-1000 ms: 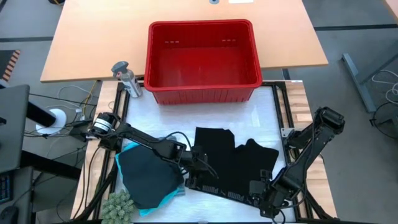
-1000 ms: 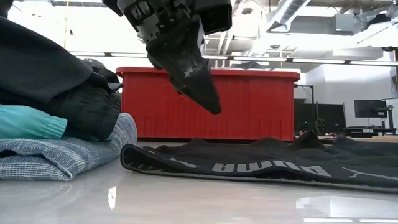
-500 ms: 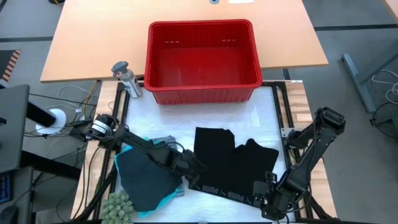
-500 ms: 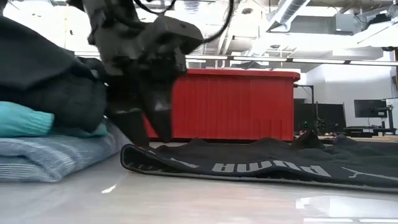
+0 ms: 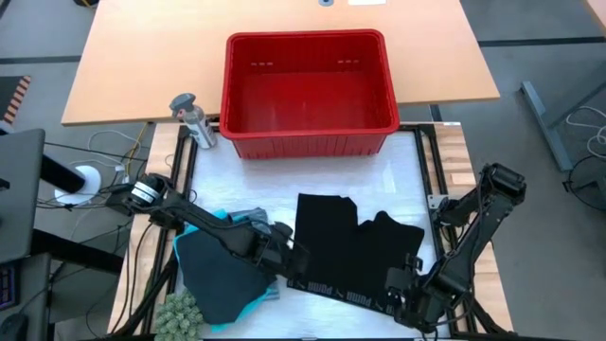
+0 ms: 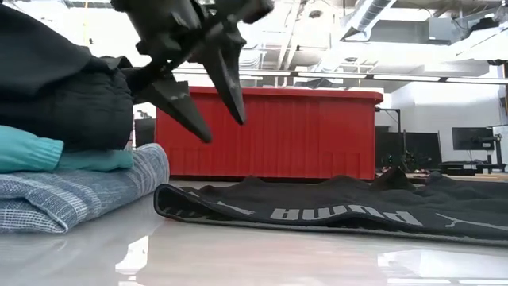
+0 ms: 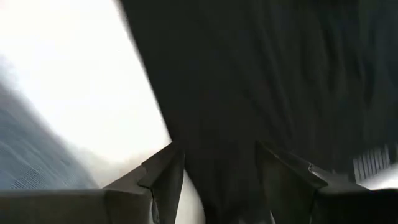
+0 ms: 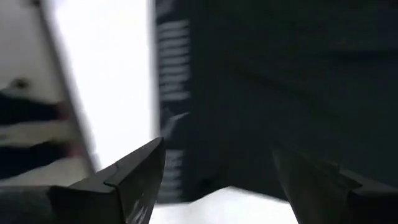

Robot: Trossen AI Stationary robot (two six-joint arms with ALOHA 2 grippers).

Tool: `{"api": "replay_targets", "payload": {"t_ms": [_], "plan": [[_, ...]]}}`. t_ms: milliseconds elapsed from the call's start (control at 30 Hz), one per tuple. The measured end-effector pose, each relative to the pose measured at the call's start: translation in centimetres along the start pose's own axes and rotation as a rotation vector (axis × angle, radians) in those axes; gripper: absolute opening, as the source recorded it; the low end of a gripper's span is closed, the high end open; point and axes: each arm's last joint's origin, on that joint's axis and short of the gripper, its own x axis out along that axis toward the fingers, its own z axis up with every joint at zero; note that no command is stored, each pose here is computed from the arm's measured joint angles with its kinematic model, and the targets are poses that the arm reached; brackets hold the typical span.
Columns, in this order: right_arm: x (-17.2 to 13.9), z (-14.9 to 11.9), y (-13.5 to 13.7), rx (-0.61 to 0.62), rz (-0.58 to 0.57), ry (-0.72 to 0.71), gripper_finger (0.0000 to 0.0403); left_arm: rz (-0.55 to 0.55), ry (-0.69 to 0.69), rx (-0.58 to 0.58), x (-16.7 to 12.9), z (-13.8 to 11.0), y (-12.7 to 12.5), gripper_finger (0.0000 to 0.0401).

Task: Fold Laundry from Bin
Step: Fold the black boxer from the red organizer bin

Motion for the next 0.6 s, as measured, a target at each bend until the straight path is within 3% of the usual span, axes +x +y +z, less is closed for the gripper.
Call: {"api": "replay_targets", "payload": {"t_ms": [133, 267, 400, 600], "plan": [[0.3, 1.5, -2.1, 0.006, -0.197, -0.088, 0.0321, 0.054, -0.134, -0.142, 0.8, 2.5, 0.7, 0.0183], [1.0, 4.7, -4.5, 0.022, -0.336, -0.077, 0.032, -0.066, -0.102, -0.14, 1.4, 4.3, -0.3, 0.0183], [1.8, 8.2, -5.5, -0.12, -0.299, -0.096, 0.031, -0.198, -0.125, -0.135, -0.2, 5.8, -2.1, 0.0183], [2.7, 12.8, -6.5, -0.336, -0.135, -0.142, 0.0245, -0.361, -0.282, -0.068, -8.1, 9.6, -5.1, 0.0178]]}}
